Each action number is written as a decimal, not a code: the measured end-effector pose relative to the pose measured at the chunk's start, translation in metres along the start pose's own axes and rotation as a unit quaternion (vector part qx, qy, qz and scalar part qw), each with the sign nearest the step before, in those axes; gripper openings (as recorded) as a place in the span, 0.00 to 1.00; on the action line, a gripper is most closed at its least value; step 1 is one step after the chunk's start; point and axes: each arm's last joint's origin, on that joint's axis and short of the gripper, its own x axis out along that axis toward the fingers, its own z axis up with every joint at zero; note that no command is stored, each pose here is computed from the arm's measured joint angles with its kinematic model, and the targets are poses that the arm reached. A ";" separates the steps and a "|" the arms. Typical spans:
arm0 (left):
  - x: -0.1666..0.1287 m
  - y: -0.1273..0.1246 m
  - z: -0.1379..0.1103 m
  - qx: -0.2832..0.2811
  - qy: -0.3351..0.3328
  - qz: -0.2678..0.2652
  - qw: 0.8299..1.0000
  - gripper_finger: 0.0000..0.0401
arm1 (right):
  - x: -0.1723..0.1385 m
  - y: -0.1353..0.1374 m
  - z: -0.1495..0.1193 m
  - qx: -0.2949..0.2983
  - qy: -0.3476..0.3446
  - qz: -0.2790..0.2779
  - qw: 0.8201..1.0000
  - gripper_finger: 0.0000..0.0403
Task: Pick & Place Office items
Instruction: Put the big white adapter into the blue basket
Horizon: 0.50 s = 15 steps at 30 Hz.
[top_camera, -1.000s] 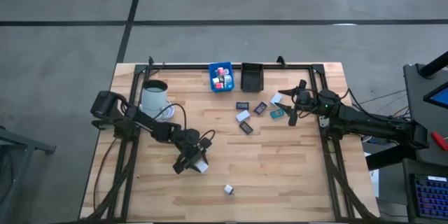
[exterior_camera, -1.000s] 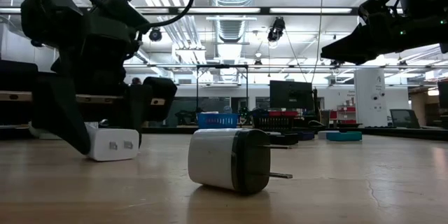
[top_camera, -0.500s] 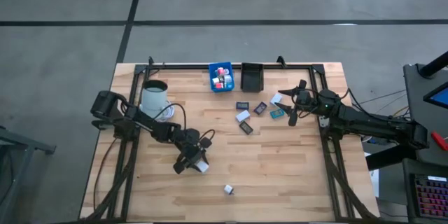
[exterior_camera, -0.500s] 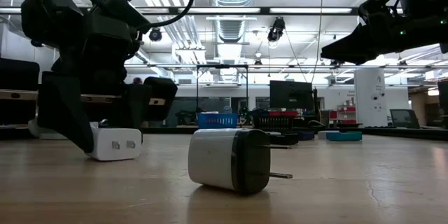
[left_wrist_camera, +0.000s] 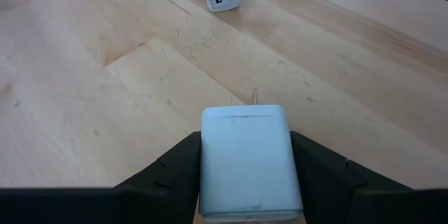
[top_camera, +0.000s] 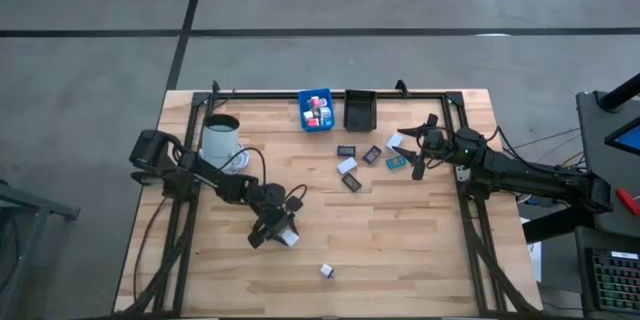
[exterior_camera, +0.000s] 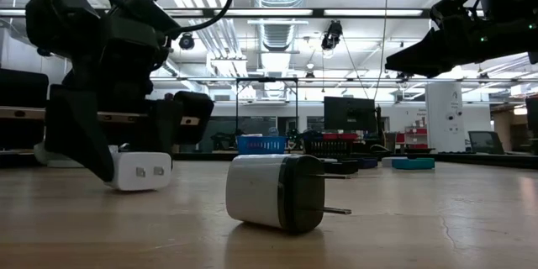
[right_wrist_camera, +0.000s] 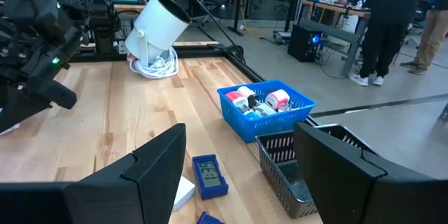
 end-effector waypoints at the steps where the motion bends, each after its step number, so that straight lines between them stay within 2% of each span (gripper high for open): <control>1: 0.000 0.000 0.000 0.000 0.000 0.000 1.000 0.48 | 0.000 0.000 0.000 0.000 0.000 0.000 1.000 0.64; 9: -0.002 0.007 0.006 -0.013 -0.013 0.012 1.000 0.48 | 0.000 0.000 0.000 0.000 0.000 0.000 1.000 0.64; 15: -0.013 0.011 0.023 -0.012 -0.040 0.040 0.998 0.48 | 0.000 0.000 0.000 0.000 0.000 0.000 1.000 0.64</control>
